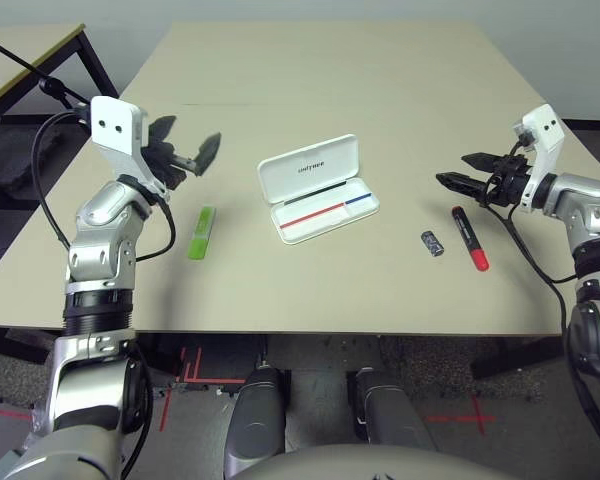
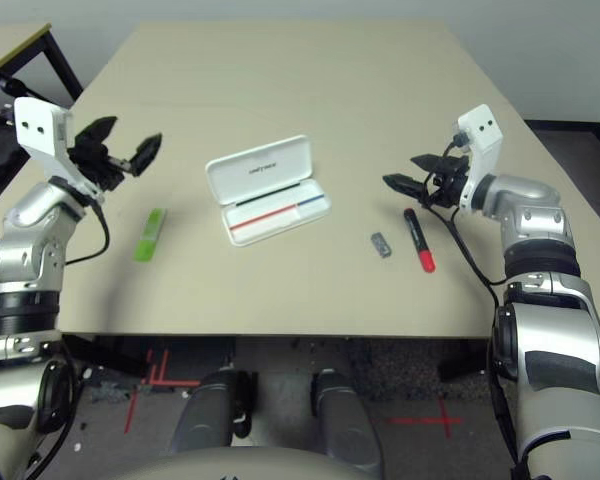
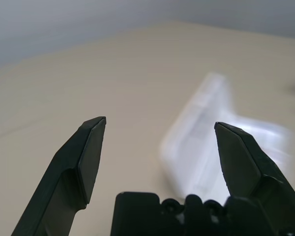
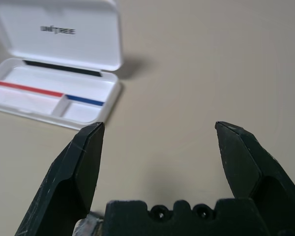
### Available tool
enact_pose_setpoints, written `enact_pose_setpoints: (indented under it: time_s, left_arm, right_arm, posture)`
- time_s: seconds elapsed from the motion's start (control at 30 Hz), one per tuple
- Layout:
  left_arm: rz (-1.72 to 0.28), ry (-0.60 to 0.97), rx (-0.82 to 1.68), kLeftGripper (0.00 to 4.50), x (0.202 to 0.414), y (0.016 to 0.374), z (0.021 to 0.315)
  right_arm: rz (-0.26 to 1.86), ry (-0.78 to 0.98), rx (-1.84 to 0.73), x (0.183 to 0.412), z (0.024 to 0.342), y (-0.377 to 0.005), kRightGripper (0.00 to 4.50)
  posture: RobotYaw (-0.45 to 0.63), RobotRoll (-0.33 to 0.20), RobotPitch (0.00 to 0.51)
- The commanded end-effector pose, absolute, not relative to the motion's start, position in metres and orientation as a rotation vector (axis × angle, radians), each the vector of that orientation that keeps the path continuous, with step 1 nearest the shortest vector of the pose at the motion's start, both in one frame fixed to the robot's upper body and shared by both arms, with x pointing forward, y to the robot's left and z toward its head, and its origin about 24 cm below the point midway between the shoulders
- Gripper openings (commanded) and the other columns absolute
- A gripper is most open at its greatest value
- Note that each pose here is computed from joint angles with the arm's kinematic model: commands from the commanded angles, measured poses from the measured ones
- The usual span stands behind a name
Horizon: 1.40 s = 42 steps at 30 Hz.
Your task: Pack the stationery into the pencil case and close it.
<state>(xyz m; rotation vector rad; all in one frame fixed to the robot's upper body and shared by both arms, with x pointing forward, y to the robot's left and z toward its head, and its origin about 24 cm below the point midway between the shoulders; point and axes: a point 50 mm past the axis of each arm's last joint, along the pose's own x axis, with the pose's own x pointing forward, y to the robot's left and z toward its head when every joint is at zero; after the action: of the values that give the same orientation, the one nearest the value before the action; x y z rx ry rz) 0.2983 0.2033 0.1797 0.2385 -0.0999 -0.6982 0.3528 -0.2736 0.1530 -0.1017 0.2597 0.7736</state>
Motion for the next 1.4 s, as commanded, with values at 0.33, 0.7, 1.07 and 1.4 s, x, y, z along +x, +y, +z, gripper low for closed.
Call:
enact_pose_setpoints:
  time_s: [0.33, 0.7, 1.07, 1.4]
  left_arm:
    - [-0.996, 0.201, 0.4, 4.46, 0.281, 0.158, 0.147]
    - [-1.074, 0.334, 0.526, 4.46, 0.297, 0.131, 0.121]
    - [-1.084, 0.44, 0.606, 4.46, 0.301, 0.132, 0.1]
    - [-1.113, 0.461, 0.638, 4.46, 0.303, 0.127, 0.098]
  right_arm:
    - [0.822, 0.274, -0.141, 0.356, 0.157, -0.264, 4.5]
    - [0.835, 0.29, -0.169, 0.353, 0.152, -0.262, 4.5]
    - [0.807, 0.277, -0.186, 0.351, 0.153, -0.266, 4.5]
    - [0.784, 0.265, -0.189, 0.349, 0.15, -0.266, 4.5]
  posture:
    - [0.08, 0.0, 0.107]
    - [0.05, 0.0, 0.105]
    - [0.02, 0.0, 0.091]
    - [0.0, 0.0, 0.089]
